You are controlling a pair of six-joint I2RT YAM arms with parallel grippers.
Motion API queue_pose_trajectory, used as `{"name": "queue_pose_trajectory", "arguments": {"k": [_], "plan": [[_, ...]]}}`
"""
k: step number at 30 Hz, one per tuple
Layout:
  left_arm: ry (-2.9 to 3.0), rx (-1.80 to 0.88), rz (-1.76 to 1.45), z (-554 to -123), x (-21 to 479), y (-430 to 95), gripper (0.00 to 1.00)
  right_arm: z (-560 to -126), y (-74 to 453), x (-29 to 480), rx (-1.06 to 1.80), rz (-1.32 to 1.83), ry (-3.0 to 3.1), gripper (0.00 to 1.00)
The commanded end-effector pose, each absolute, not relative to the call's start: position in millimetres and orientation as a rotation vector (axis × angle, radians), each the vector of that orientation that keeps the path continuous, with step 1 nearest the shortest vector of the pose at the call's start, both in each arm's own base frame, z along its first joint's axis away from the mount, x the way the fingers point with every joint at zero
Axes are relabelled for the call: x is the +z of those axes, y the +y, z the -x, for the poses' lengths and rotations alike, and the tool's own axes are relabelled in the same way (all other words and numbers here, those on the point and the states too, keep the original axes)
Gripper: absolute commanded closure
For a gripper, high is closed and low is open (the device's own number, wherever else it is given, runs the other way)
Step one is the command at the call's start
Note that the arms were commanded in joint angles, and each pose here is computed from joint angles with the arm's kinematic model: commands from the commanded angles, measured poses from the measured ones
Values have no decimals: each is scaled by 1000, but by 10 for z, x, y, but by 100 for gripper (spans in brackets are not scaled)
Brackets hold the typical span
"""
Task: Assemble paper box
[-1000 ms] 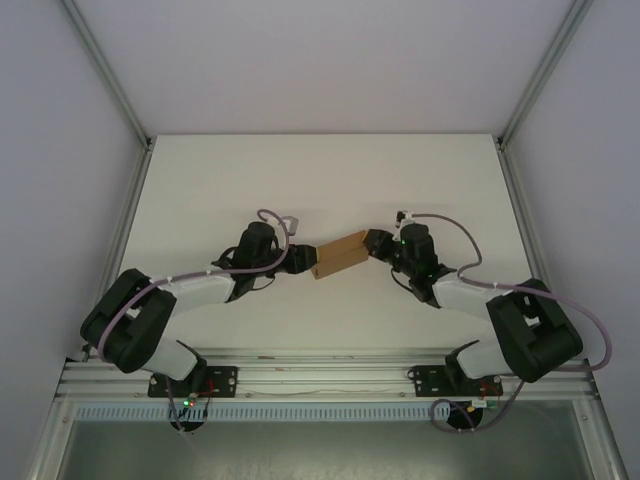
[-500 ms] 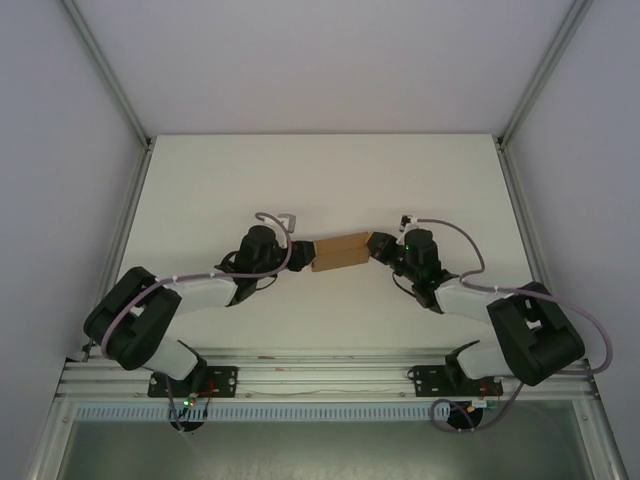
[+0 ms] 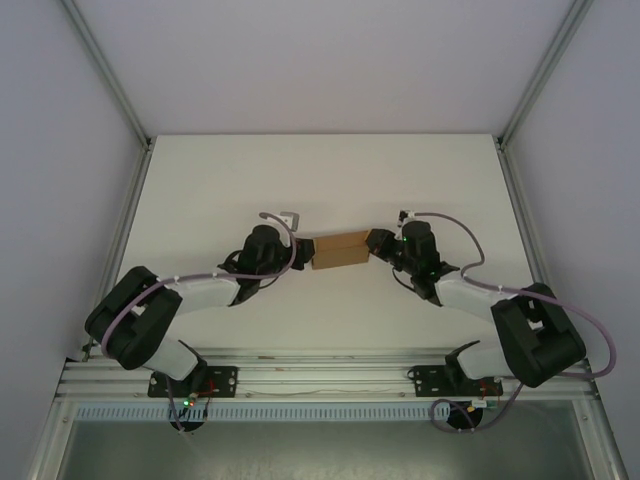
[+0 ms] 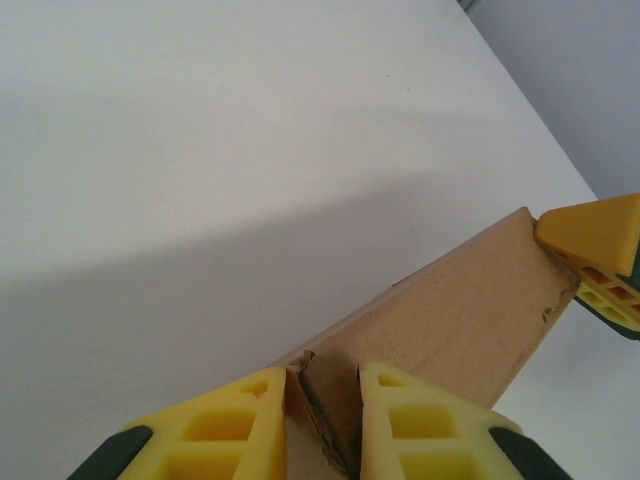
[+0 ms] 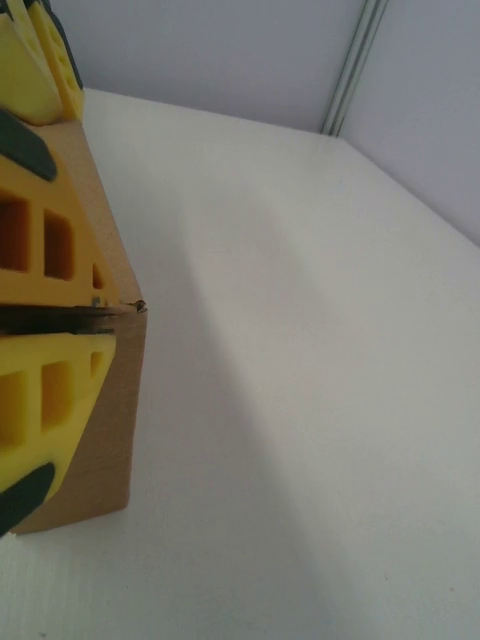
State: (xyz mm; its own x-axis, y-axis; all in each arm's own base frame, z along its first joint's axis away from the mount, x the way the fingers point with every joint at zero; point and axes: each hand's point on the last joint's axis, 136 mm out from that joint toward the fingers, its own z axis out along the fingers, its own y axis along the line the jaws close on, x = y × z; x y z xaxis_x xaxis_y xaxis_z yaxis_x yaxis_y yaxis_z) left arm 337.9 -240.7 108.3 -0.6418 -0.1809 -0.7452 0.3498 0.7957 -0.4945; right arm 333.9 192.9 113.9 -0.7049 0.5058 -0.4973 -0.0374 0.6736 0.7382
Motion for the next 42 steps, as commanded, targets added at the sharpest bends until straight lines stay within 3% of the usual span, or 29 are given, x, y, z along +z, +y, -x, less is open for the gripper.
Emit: {"name": "queue_pose_trajectory", "arguments": {"k": [1,6,8,12,13,19,23,24,34,42], "plan": [[2369,-606,-168,-3181,544,-2211,69,-3137,1858,824,862,-338,2376,80],[2324,-625,-177,-3311,915,-2302,41,-3272,1846,1110,810,-300,2333,67],[2299,-621,-172,-3376,1104,-2315,38,-3316,1843,1224,801,-288,2312,62],[2276,-525,-112,-3545,1436,-2189,4,-3386,1854,1447,778,-237,2280,46],[2275,-504,-98,-3577,1500,-2152,0,-3403,1844,1497,764,-229,2274,44],[2269,-522,-94,-3623,1742,-2096,0,-3436,1819,1769,688,-88,2229,33],[2251,-565,-32,-3614,1929,-1953,0,-3178,2099,1947,665,532,2152,4],[2245,-568,4,-3614,1974,-1868,0,-3119,2136,1952,633,683,2119,0],[2320,-332,373,-3420,1712,-813,0,-2661,2424,1669,383,1792,1778,0],[2342,-250,469,-3258,1524,-583,0,-3301,2465,1195,-69,2000,1826,0]]}}
